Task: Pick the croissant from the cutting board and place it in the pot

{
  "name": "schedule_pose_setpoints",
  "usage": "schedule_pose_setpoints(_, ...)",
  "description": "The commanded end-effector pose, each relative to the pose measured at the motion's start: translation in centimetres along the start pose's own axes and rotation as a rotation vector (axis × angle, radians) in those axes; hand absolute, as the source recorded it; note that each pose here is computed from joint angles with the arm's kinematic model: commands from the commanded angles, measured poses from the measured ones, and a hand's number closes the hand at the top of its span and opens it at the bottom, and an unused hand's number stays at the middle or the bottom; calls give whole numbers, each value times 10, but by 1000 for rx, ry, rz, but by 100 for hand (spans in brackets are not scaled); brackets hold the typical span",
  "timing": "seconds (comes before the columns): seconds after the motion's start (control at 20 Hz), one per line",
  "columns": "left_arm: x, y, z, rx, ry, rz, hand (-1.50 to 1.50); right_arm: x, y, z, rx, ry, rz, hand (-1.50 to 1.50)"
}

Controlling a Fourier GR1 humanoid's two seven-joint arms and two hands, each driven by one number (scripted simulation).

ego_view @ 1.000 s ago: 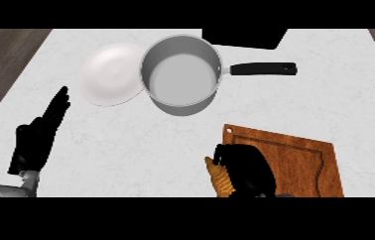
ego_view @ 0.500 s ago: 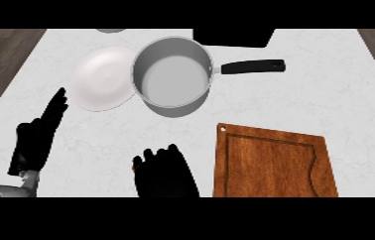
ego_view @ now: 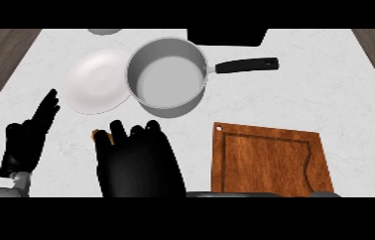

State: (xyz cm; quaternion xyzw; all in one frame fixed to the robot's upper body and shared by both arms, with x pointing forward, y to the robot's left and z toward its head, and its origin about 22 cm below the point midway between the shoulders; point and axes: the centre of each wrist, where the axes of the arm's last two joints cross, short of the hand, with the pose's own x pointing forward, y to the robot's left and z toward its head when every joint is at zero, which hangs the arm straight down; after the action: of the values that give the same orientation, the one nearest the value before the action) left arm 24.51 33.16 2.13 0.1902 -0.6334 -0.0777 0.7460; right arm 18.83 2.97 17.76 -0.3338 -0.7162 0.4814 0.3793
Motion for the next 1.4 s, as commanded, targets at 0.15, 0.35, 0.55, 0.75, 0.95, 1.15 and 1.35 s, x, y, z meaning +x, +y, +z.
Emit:
schedule_pose_setpoints(0.15, -11, -6, 7, 18, 3, 2, 0, -8, -25, -31, -115, 104, -176, 150)
schedule_pose_setpoints(0.35, 4, 6, 5, 26, 10, 25, 0, -17, -31, -67, -160, 101, -170, 150)
schedule_pose_setpoints(0.55, -8, -5, 21, 11, 4, -4, 0, -39, -27, -98, -176, 109, -192, 150)
schedule_pose_setpoints(0.75, -1, -3, -4, 8, 1, 6, 0, -44, -36, -124, -173, 108, -213, 150)
schedule_pose_setpoints(0.95, 7, -20, 4, 8, -15, 7, 0, -88, -28, -158, -136, 114, -194, 150)
schedule_pose_setpoints(1.15, 0, 20, -11, 20, -31, 8, 0, -111, -4, -171, -124, 122, -173, 150)
schedule_pose_setpoints(1.35, 4, -4, 2, -7, -20, 3, 0, -132, 17, -182, -88, 135, -83, 150)
